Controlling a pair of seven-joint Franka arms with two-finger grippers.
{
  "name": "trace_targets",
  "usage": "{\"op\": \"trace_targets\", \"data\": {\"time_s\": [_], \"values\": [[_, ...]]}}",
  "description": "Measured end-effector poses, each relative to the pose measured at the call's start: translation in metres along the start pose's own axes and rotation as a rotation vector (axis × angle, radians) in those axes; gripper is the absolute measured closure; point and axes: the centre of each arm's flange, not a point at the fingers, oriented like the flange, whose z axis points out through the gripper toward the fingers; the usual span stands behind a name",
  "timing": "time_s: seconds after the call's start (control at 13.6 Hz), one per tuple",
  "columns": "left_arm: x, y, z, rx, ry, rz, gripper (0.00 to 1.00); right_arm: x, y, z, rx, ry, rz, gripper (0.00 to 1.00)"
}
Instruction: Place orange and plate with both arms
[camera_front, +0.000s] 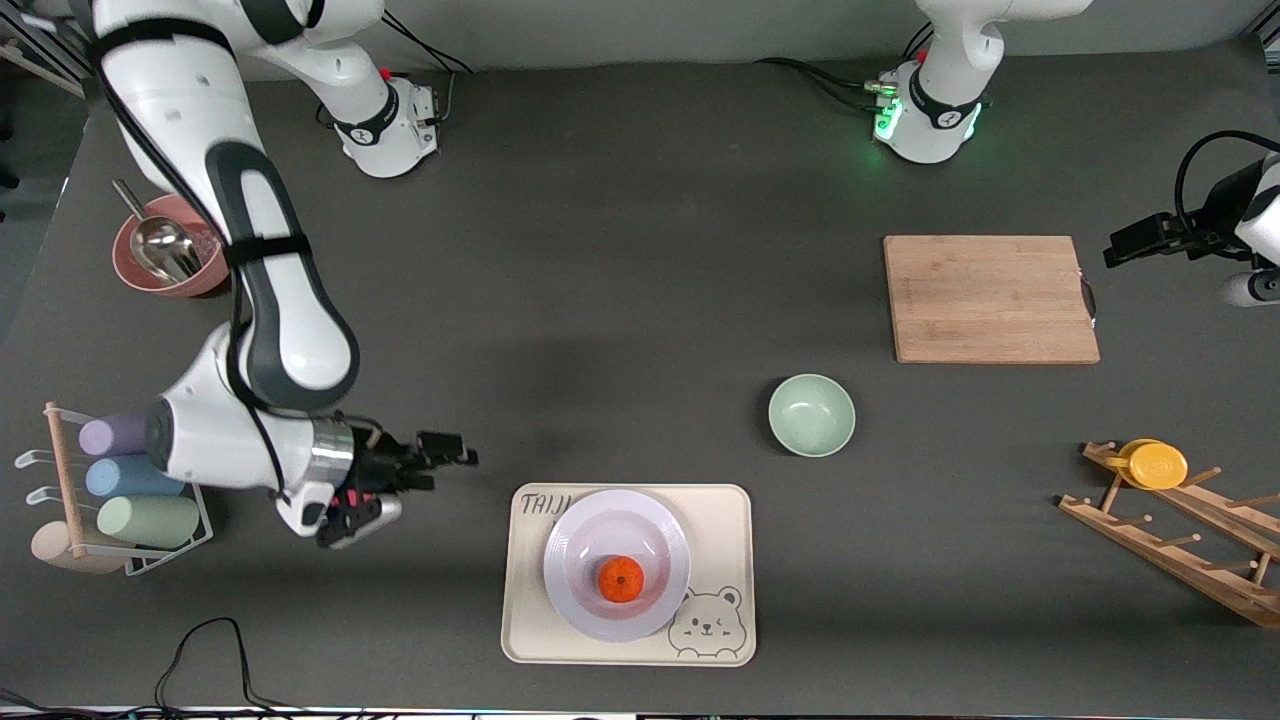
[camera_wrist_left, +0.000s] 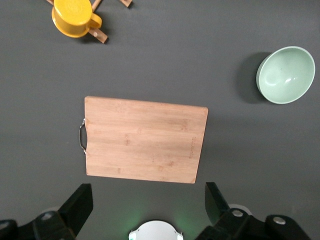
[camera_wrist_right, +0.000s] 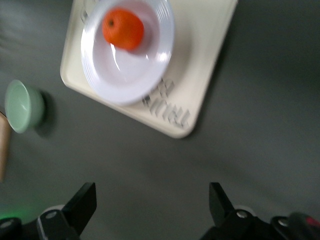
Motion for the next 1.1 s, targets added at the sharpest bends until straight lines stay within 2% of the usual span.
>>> {"op": "trace_targets", "data": {"time_s": [0.15, 0.29, 0.51, 0.59, 0.81, 1.1], "values": [[0.002, 0.012, -0.007, 0.05, 0.045, 0.032, 0.0, -0.029, -0.02, -0.05, -0.108, -0.064, -0.022, 0.0], [0.003, 0.024, -0.012, 0.083, 0.08, 0.059, 0.0, -0.056, -0.042, -0.104, -0.221, -0.135, 0.013, 0.0], [0.003, 0.022, -0.016, 0.071, 0.091, 0.052, 0.0, -0.096, -0.074, -0.173, -0.355, -0.189, 0.066, 0.0], [0.003, 0.021, -0.016, 0.065, 0.091, 0.05, 0.0, -0.107, -0.079, -0.192, -0.382, -0.198, 0.074, 0.0], [0.003, 0.023, -0.015, 0.05, 0.09, 0.05, 0.0, -0.134, -0.079, -0.242, -0.388, -0.233, 0.119, 0.0], [0.003, 0.024, -0.015, 0.033, 0.088, 0.05, 0.0, -0.143, -0.052, -0.272, -0.386, -0.226, 0.191, 0.0]]}}
